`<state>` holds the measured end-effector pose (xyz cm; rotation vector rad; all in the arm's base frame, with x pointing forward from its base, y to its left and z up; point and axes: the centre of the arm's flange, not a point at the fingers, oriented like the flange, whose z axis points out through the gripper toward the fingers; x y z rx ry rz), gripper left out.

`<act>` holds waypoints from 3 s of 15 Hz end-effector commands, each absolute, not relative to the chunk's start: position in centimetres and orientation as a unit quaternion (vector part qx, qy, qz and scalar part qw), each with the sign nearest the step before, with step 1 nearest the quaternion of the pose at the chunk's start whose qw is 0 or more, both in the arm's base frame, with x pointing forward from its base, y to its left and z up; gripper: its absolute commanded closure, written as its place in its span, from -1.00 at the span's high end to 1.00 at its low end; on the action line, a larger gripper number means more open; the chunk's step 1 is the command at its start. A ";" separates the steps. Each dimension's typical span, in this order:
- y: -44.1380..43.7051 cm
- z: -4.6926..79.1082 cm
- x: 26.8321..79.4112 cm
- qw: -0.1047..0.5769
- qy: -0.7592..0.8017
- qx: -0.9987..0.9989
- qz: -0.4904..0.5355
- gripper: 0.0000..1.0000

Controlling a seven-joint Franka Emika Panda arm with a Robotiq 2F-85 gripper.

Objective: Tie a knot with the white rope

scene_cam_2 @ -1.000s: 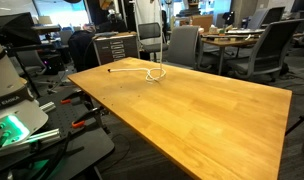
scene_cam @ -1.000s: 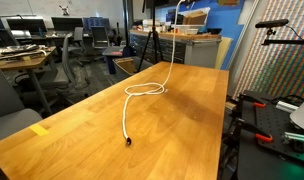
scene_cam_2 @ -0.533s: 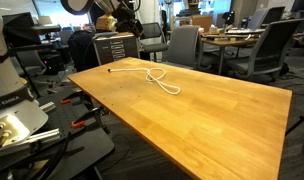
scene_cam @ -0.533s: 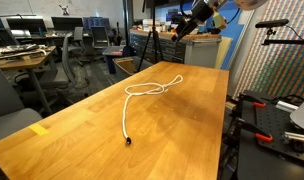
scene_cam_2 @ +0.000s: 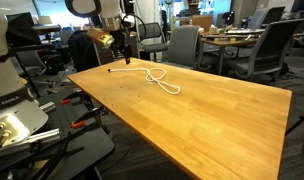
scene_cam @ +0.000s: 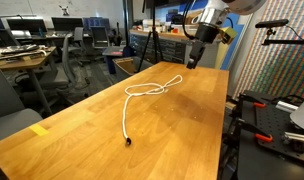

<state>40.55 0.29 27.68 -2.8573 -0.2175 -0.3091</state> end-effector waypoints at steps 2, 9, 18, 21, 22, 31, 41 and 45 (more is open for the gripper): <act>0.0 23.6 44.3 0.100 -0.149 -0.984 -0.011 0.99; 1.5 24.0 43.5 0.017 -0.196 -0.980 0.008 1.00; 0.6 23.5 48.0 -0.095 -0.297 -0.950 0.009 1.00; 0.4 23.1 47.7 -0.092 -0.296 -0.951 0.012 1.00; 0.1 22.0 48.1 -0.161 -0.307 -0.938 -0.003 1.00; -3.5 20.7 56.5 -0.299 -0.357 -0.877 -0.116 1.00; -1.4 17.9 55.2 -0.249 -0.430 -0.866 0.051 1.00; -0.8 16.4 55.3 -0.235 -0.397 -0.887 0.015 1.00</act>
